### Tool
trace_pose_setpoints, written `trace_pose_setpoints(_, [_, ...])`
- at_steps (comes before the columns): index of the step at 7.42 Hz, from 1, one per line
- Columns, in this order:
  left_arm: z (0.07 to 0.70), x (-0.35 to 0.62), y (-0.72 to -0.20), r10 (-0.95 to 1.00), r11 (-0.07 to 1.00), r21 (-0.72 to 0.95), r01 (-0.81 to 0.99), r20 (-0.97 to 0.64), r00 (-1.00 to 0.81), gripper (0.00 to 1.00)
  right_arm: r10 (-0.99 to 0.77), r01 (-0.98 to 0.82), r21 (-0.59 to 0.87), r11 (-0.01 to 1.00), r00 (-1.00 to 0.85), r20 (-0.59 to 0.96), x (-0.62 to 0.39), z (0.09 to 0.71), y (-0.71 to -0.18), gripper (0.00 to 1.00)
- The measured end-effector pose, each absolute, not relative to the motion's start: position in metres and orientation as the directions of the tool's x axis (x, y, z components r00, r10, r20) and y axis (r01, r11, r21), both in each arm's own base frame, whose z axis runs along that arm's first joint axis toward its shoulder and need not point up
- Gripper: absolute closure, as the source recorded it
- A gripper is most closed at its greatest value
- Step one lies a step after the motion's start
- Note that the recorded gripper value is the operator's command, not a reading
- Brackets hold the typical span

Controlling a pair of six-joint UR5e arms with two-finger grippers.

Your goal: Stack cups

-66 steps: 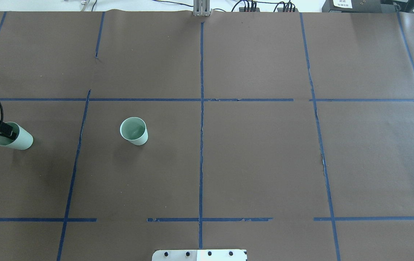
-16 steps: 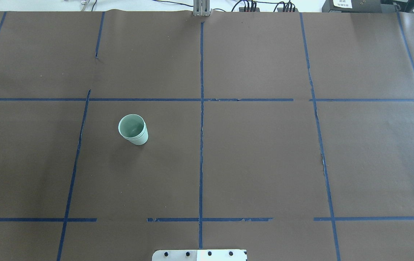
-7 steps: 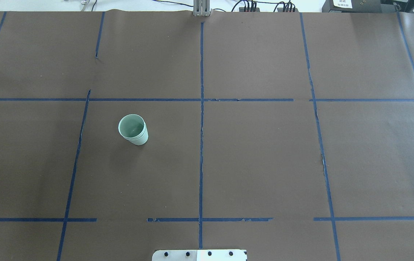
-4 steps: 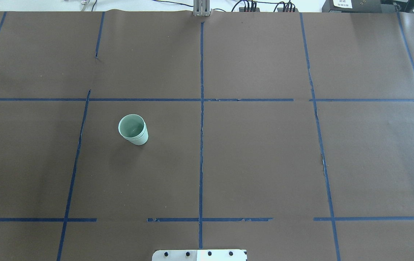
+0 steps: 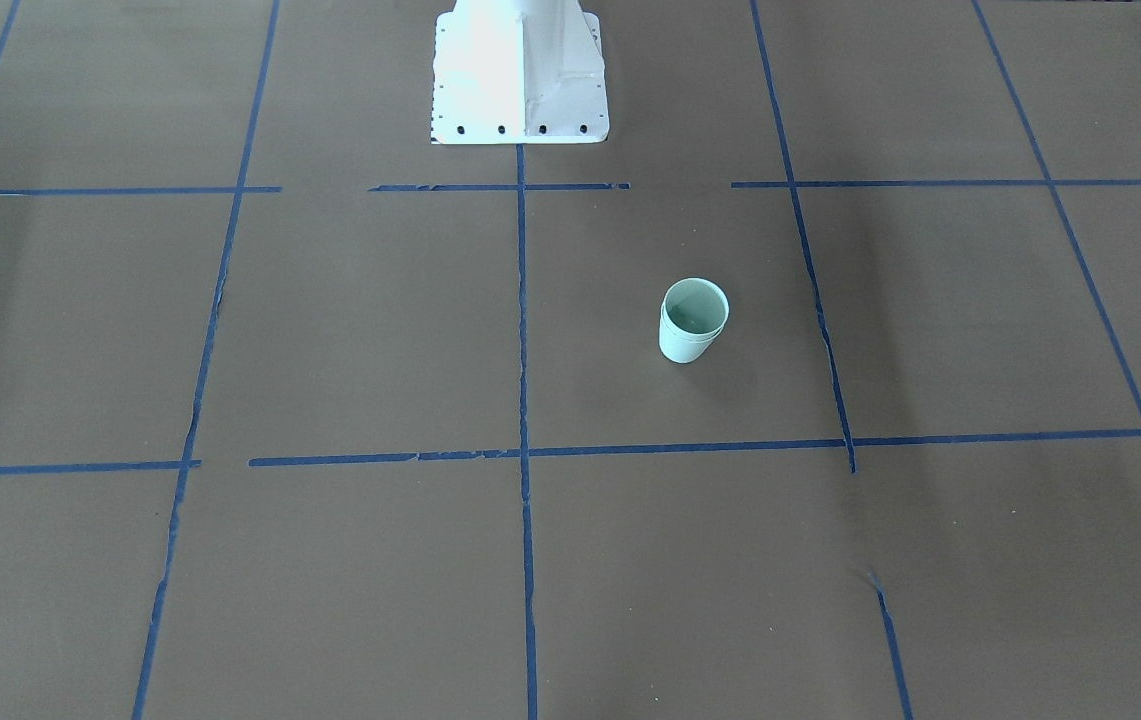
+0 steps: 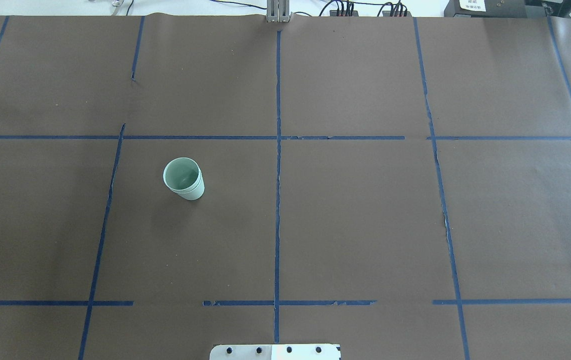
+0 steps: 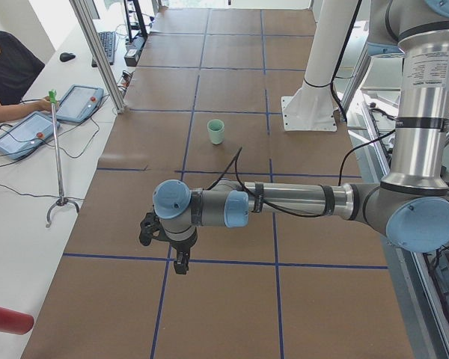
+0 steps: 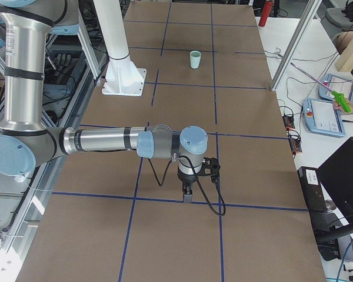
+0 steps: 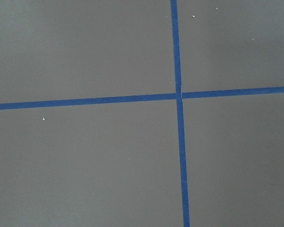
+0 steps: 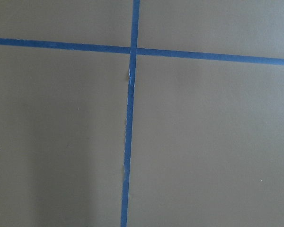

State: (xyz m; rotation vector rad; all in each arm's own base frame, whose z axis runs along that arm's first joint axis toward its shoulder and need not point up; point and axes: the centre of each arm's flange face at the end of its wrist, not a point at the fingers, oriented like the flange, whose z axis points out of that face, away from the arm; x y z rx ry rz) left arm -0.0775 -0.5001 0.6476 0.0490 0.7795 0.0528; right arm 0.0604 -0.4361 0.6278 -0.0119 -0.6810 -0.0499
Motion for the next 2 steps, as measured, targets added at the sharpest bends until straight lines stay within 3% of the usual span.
trace_pose_setpoints(2, [0.6461, -0.0776, -0.5019, 0.067, 0.997, 0.066, -0.029, -0.7, 0.71, 0.0, -0.042, 0.05, 0.004, 0.999, 0.776, 0.63, 0.0604, 0.628, -0.436, 0.0])
